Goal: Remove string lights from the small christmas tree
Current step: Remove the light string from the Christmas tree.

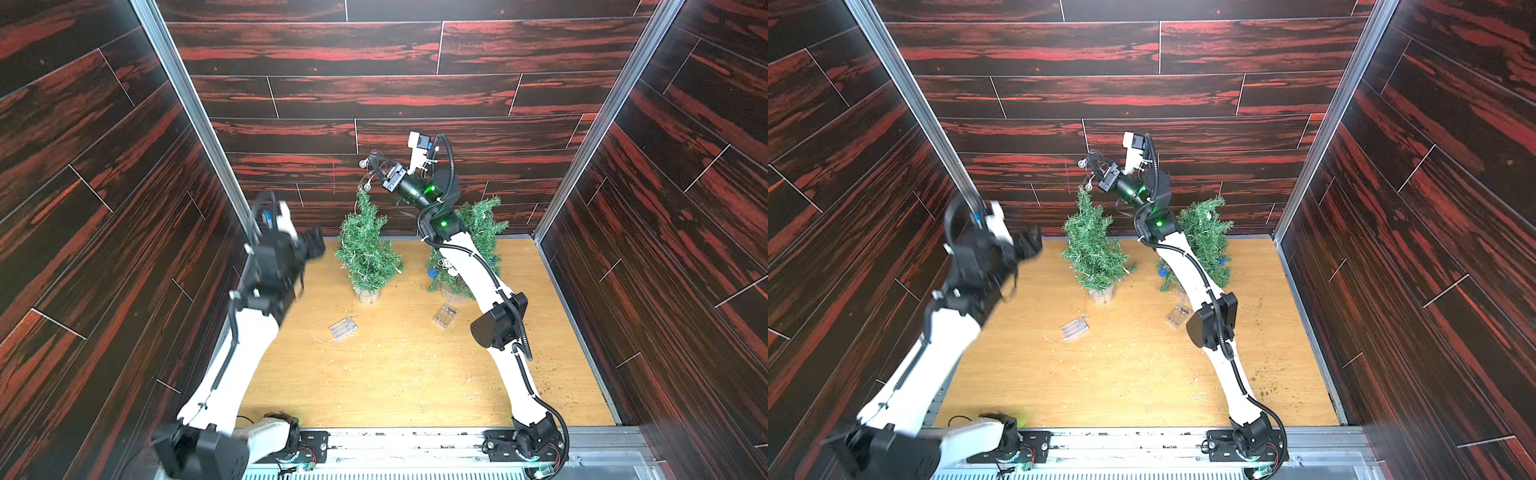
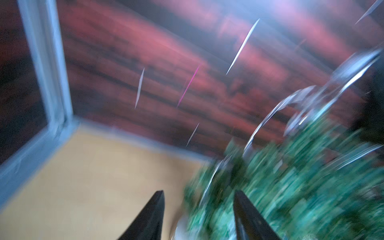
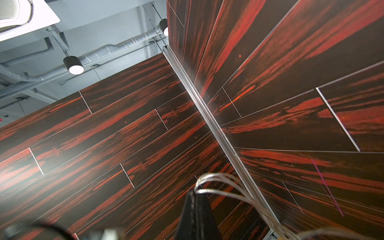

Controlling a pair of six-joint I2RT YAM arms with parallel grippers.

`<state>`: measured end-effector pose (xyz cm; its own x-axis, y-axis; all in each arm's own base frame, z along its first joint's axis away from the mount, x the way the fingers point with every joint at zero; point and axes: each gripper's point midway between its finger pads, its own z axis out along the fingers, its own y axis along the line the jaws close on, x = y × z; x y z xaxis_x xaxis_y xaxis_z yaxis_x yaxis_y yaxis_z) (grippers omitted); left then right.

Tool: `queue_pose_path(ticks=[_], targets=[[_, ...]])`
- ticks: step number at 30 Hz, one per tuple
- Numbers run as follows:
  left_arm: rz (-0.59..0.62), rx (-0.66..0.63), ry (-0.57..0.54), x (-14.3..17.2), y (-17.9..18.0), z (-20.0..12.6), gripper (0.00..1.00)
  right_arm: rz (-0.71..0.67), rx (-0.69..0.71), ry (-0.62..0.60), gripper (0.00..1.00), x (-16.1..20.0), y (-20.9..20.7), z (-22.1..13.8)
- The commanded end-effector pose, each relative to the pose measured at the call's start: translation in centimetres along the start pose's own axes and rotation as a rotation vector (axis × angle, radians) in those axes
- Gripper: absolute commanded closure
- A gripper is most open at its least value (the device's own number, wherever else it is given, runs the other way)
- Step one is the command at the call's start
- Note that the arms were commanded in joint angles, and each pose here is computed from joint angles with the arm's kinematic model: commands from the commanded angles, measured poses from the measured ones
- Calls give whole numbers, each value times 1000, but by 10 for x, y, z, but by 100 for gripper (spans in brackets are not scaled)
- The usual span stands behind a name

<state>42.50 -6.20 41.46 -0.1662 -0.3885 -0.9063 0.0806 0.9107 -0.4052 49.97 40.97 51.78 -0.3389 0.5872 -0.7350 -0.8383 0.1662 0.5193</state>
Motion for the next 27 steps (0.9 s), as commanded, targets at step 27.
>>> queue_pose_path(ticks=[27], targets=[[123, 600, 67, -6, -75, 125, 50, -52, -108, -10, 100, -26, 48, -6]])
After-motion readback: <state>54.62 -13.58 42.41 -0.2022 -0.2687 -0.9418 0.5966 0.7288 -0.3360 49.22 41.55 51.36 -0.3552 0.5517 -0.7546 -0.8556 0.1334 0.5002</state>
